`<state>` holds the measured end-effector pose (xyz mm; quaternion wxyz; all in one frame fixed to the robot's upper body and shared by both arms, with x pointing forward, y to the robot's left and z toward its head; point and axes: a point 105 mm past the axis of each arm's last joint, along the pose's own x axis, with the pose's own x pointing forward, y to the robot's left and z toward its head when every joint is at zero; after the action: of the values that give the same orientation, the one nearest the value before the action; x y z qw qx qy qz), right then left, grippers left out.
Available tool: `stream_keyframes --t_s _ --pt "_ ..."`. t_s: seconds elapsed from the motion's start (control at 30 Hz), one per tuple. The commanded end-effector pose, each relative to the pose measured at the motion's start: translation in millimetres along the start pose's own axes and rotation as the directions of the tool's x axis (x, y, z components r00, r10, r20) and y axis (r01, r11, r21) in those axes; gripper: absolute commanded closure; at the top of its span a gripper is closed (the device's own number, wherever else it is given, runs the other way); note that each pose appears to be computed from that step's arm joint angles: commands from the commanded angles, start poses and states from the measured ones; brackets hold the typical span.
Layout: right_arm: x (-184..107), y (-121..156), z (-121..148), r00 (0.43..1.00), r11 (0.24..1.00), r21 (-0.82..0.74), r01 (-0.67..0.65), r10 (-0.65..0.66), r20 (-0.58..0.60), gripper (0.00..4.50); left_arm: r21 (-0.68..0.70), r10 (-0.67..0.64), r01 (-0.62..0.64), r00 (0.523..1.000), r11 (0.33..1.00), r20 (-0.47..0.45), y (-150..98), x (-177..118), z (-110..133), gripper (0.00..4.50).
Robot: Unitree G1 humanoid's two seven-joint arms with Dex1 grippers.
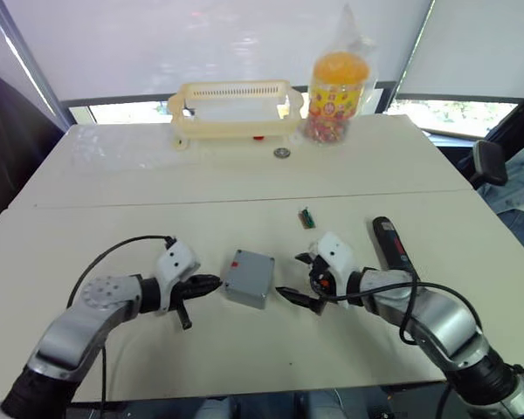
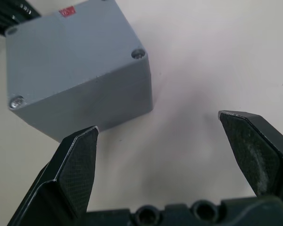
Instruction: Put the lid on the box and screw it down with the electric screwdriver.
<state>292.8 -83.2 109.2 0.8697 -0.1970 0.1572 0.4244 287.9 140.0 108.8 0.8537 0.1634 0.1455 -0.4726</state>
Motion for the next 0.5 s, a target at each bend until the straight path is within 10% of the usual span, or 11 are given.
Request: stream_keyframes --t_s 0.03,0.5 --pt "4 4 8 1.000 0.999 -0.039 0.011 -0.010 0.022 0.06 0.072 -0.036 0.035 0.999 0.997 0.012 3 9 6 4.24" --pt "7 45 23 0.994 0.993 0.057 -0.105 0.103 0.043 0.06 0.200 -0.124 0.113 0.991 0.973 0.043 28 42 24 4.24"
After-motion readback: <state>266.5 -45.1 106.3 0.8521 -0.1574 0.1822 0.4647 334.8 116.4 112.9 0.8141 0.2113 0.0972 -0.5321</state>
